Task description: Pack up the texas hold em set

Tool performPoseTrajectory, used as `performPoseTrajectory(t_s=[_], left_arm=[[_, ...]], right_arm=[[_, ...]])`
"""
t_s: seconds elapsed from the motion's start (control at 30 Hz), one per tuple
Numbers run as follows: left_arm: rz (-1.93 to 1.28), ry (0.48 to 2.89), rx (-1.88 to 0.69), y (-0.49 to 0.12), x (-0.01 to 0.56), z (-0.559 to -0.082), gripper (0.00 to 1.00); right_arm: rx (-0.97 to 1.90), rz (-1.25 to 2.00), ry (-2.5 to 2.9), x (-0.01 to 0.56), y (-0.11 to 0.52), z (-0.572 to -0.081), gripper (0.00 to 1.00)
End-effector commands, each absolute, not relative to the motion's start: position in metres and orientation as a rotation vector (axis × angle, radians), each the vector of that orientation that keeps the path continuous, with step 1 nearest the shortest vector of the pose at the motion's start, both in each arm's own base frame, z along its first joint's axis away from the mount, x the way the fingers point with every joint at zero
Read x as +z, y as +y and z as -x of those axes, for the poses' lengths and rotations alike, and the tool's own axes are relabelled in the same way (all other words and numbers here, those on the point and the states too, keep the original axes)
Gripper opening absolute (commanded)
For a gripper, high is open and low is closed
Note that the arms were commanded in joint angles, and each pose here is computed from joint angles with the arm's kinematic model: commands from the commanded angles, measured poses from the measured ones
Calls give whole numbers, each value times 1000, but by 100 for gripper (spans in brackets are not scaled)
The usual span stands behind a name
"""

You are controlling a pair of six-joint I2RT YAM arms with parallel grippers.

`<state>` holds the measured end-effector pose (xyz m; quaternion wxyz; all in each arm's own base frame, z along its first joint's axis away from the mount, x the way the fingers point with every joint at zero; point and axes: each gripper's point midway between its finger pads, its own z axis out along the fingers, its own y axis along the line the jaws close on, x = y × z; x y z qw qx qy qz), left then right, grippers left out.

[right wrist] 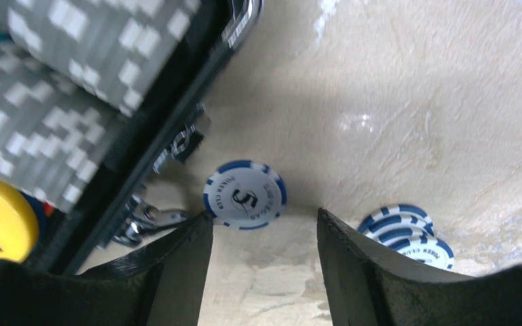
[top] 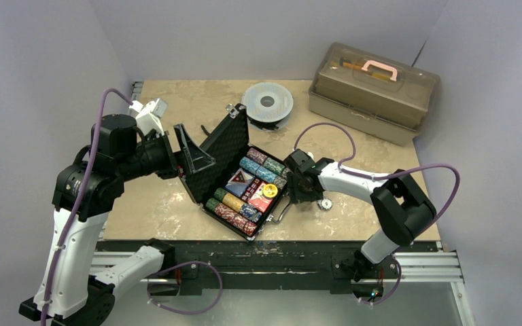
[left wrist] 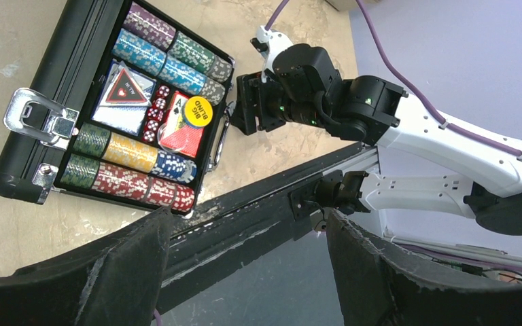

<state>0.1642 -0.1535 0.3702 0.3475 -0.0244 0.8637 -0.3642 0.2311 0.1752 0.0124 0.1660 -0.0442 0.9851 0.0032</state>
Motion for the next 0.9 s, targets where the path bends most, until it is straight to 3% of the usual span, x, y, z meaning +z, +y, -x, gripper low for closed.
performPoseTrajectory(t_s=[0.0,0.33,0.87], left_arm=[[52,2210,-961,-155,380,-164,80],[80,2200,-926,-146,380,-157,80],[71,2213,-963,-154,379,-161,80]], right_arm=[[-78,21,2755,2,171,-260,57],[-50,-10,2750,8,159,-268,49],[57,150,2819,5,171,-236,48]])
